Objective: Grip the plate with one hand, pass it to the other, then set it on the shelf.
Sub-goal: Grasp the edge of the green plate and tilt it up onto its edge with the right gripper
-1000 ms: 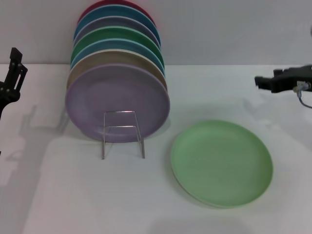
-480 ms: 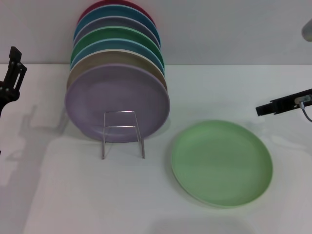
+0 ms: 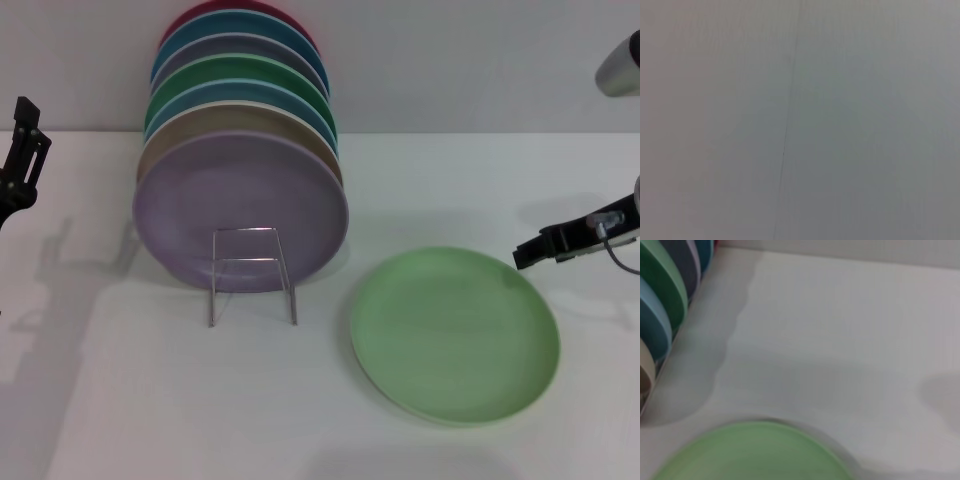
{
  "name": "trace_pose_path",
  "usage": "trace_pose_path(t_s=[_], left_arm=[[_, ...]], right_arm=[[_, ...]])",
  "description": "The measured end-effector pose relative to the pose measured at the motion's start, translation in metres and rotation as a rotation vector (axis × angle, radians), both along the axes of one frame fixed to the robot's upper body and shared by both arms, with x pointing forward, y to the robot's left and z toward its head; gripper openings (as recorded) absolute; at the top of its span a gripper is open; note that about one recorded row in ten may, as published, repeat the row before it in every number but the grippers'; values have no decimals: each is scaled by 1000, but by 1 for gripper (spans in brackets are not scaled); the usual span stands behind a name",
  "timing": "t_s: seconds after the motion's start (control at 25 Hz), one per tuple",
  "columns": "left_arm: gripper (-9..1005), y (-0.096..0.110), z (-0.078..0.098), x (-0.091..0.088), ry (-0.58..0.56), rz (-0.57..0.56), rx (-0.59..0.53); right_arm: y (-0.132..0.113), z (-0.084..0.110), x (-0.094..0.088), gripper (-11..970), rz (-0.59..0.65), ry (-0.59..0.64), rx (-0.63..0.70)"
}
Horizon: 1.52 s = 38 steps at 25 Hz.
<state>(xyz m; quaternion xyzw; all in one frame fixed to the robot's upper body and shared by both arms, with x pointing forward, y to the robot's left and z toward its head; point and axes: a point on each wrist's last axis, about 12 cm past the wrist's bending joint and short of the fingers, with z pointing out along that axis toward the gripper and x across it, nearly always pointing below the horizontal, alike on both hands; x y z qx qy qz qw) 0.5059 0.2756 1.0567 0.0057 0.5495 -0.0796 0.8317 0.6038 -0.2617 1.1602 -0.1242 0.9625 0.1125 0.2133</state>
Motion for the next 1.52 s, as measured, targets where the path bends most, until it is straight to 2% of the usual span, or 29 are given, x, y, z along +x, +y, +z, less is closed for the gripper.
trace_pose_path(t_s=[0.24,1.04,1.52], left_arm=[[812,0,0,0,1,-5,3],[809,1,0,-1,-3,-6,7],[807,2,-1,-2,-1,-4,9]], right_arm=[[-2,-15,2,543,-27,44,-1],[2,-32,2,544,-33,78,-4],[5,-39,2,463,-29,102,-10]])
